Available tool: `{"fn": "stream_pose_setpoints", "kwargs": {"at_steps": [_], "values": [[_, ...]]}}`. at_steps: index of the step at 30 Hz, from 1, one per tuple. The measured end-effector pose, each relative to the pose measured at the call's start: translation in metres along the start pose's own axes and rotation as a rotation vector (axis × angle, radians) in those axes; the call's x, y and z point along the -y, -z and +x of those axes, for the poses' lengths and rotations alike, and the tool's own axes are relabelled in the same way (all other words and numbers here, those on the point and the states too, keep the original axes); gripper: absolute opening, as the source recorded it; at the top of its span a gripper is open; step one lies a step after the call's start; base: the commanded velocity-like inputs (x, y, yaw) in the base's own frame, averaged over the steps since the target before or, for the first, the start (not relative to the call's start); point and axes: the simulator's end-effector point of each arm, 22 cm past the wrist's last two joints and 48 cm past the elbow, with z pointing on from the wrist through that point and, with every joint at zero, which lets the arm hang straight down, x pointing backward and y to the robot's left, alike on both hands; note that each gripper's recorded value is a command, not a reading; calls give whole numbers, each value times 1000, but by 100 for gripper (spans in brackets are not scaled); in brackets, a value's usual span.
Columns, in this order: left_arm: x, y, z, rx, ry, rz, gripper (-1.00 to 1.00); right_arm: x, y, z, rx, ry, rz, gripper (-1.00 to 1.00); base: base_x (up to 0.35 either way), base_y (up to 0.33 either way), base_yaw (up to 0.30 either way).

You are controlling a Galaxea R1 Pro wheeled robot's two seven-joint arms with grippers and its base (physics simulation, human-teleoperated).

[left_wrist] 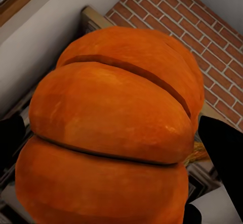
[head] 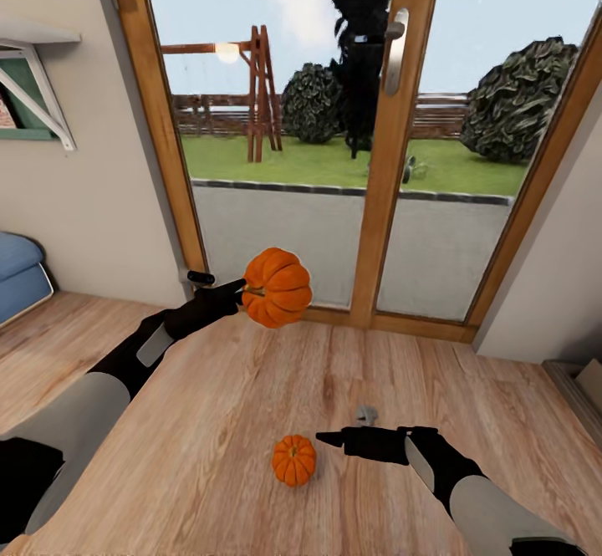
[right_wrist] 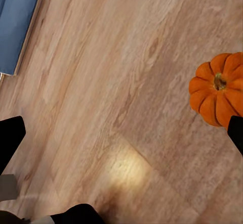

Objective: Place each of the two pumpkins and all three candles from the living room inside a cabinet in the living room (use any cabinet), then make sure every cabinet is closed, and position the cauldron so it is next to a table in the living room.

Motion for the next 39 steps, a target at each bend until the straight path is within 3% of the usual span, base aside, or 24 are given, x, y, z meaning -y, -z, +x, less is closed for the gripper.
{"fn": "stream_pose_setpoints", "kwargs": {"at_steps": [24,31,39], "values": [[-54,28,22,26,83,-43,-100,31,-22,38,-56,-75,7,100,0,0,0],[-70,35,29,34,109,-55,-100,38,-27,28,9,6,1,100,0,0,0],[-89,46,38,45,141,-73,-100,48,-33,35,1,-1,6,100,0,0,0]]}}
